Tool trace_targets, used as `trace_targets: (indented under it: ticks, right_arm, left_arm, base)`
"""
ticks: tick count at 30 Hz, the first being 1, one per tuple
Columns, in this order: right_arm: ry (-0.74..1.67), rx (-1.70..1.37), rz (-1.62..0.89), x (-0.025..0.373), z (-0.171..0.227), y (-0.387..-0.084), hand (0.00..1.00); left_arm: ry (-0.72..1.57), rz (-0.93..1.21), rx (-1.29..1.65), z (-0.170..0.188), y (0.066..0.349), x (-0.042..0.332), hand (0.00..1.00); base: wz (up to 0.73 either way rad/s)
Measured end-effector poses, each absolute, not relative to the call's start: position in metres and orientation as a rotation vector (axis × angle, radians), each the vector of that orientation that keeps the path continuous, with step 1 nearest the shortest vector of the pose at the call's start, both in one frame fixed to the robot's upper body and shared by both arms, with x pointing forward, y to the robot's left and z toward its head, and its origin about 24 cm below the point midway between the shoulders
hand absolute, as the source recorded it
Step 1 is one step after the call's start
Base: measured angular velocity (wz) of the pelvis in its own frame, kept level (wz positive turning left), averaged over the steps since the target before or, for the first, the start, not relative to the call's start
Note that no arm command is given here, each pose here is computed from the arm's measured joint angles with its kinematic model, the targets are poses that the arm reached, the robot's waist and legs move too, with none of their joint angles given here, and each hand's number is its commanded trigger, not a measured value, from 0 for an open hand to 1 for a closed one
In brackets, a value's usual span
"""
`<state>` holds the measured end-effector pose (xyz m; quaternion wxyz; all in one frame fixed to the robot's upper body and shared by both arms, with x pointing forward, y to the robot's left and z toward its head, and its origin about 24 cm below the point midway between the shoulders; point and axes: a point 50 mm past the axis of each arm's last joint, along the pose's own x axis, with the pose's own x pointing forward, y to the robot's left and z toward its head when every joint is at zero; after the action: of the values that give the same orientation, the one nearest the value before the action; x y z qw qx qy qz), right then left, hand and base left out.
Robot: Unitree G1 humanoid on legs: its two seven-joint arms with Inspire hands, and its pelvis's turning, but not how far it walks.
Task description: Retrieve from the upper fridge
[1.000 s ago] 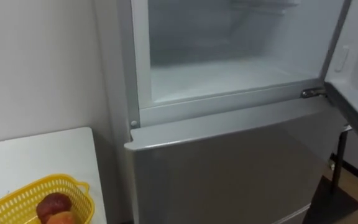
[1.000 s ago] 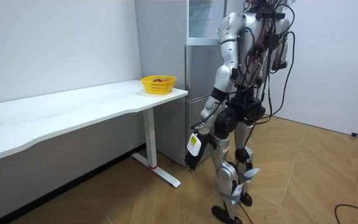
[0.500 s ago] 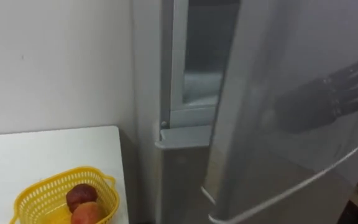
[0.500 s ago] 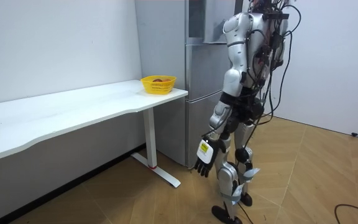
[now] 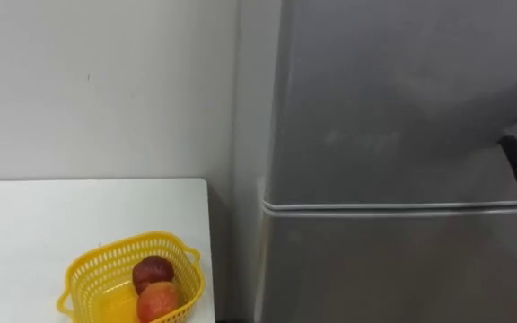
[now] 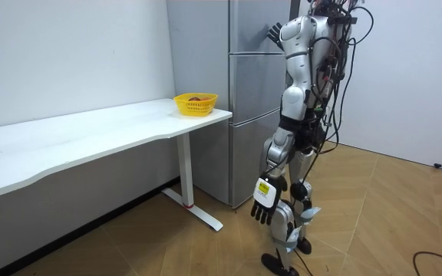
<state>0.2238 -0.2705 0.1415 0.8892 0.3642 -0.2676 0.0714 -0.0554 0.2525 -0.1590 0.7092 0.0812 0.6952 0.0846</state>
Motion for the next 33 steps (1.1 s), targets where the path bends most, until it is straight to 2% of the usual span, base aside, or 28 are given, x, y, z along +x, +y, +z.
trace_targets:
  ticks: [14,22,33]
  right_arm:
    - [-0.548,0.745,0.147,0.224,0.142,-0.273,0.00]
    - [-0.495,0.732,0.113,0.225,0.134,-0.279,0.00]
    - [-0.458,0.718,-0.038,0.207,0.123,-0.306,0.00]
  left_arm:
    - [1.530,0.194,0.182,-0.158,0.255,-0.052,0.00]
    - [1.489,0.210,0.226,-0.156,0.266,-0.039,0.00]
    - [1.439,0.231,0.282,-0.154,0.270,-0.025,0.00]
  base:
    - [0.00]
    - [0.00]
    - [-0.08]
